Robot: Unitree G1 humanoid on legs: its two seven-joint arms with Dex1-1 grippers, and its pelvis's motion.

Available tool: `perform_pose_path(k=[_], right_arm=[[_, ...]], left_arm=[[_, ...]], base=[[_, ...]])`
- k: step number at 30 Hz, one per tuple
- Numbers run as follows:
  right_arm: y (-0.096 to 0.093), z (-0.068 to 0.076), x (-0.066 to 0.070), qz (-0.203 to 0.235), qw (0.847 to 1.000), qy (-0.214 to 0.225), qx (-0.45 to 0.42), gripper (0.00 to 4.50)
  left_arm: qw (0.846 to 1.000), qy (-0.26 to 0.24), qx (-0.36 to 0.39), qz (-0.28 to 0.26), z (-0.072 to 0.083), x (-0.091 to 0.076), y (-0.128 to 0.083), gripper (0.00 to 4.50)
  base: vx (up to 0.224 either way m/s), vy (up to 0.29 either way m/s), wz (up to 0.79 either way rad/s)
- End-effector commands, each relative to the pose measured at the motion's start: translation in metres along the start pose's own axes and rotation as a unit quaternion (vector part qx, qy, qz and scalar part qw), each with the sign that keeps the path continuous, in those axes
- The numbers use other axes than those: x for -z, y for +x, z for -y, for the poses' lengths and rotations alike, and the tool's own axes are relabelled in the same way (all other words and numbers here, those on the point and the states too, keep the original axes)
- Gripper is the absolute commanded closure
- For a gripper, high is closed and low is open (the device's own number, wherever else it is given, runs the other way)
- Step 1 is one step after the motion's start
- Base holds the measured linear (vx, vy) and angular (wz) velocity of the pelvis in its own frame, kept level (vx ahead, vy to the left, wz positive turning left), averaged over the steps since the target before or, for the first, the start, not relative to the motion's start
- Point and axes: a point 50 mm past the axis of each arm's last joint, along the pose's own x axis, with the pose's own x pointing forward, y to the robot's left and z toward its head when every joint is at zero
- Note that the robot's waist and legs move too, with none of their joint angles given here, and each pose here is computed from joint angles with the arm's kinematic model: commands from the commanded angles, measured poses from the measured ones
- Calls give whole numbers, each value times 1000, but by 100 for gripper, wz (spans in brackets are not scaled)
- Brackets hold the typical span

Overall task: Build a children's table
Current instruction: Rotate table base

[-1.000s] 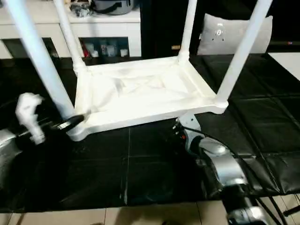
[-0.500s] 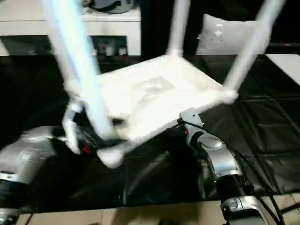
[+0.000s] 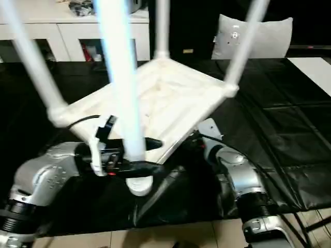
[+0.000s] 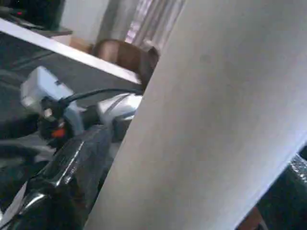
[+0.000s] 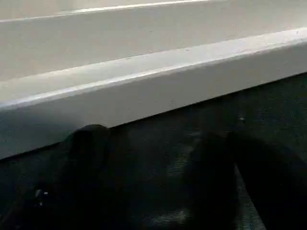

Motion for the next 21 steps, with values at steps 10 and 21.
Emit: perform_pose_path(k=[10,21], right_arm=[[11,-35,-27,65,989,-39,-125,0],[19,-38,-29,68,988,-46,-130,0]], left_arm=[[999,11,51,2,11,-7,25,4],[998,28,53,35,10,-14,51,4]], base=[[0,0,0],[0,0,0]])
